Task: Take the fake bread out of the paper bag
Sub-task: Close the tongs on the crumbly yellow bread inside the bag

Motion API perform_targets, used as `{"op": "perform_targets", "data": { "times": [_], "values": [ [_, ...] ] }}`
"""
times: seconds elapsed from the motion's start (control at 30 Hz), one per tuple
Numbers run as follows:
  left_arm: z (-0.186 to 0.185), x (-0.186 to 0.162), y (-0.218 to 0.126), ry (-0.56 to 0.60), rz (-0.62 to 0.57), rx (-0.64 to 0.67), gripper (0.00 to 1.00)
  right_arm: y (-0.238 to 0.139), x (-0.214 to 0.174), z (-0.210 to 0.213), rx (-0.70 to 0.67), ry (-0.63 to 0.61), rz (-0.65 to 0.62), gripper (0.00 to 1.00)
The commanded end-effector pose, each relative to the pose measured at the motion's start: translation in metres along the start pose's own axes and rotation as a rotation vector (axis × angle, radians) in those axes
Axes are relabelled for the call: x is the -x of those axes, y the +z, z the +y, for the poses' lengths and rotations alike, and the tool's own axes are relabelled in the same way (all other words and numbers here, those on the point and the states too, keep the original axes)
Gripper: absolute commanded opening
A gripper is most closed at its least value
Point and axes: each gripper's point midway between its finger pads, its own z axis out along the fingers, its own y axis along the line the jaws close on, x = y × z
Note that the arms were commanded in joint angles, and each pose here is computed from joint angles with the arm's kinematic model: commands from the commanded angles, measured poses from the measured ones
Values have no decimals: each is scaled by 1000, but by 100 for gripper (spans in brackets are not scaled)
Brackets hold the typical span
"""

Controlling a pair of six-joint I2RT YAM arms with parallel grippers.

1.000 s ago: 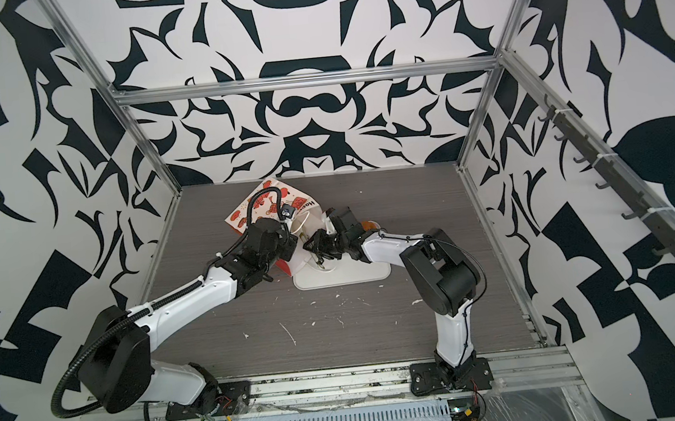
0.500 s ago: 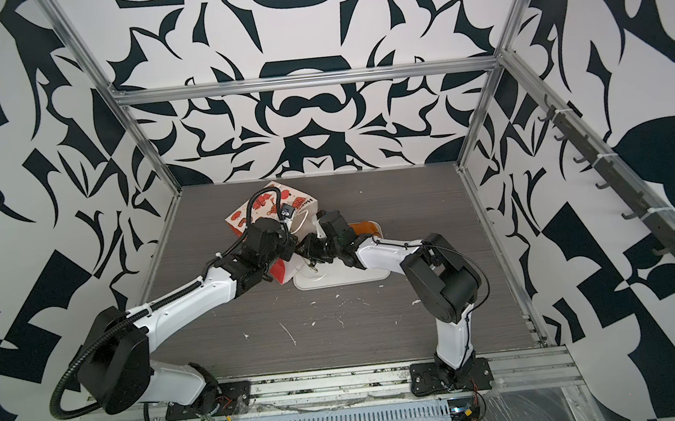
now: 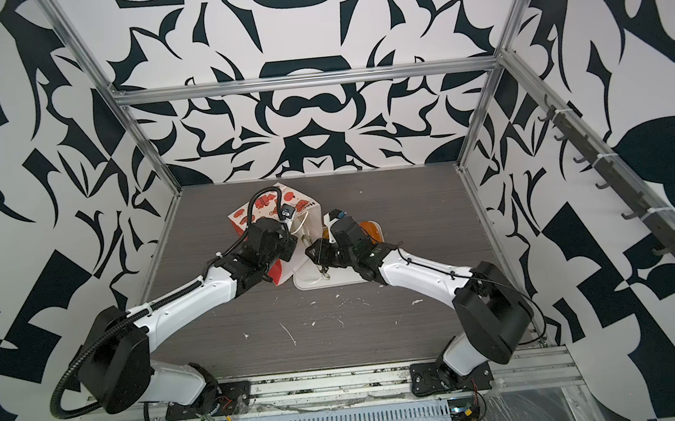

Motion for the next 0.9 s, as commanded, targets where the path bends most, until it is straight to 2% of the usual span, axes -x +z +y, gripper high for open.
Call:
{"op": "perform_targets", "data": {
  "times": [0.0,0.2,0.4,0.63,0.87],
  "values": [
    [5,22,-2,-31,-51,10,0,-2,10,24,22,-76,-30,32],
    [6,34,-7,-30,-81,1,0,32,1,27,31,-72,19,31],
    [1,28,-11,148,3,-36,0,62,0,29,59,-45,51,30],
    [-1,14,-20,260,106,-81,0,69,2,24,51,-32,35,30],
    [-2,3,-26,270,145,-98,0,71,4,6,38,16,3,30]
  ]
}}
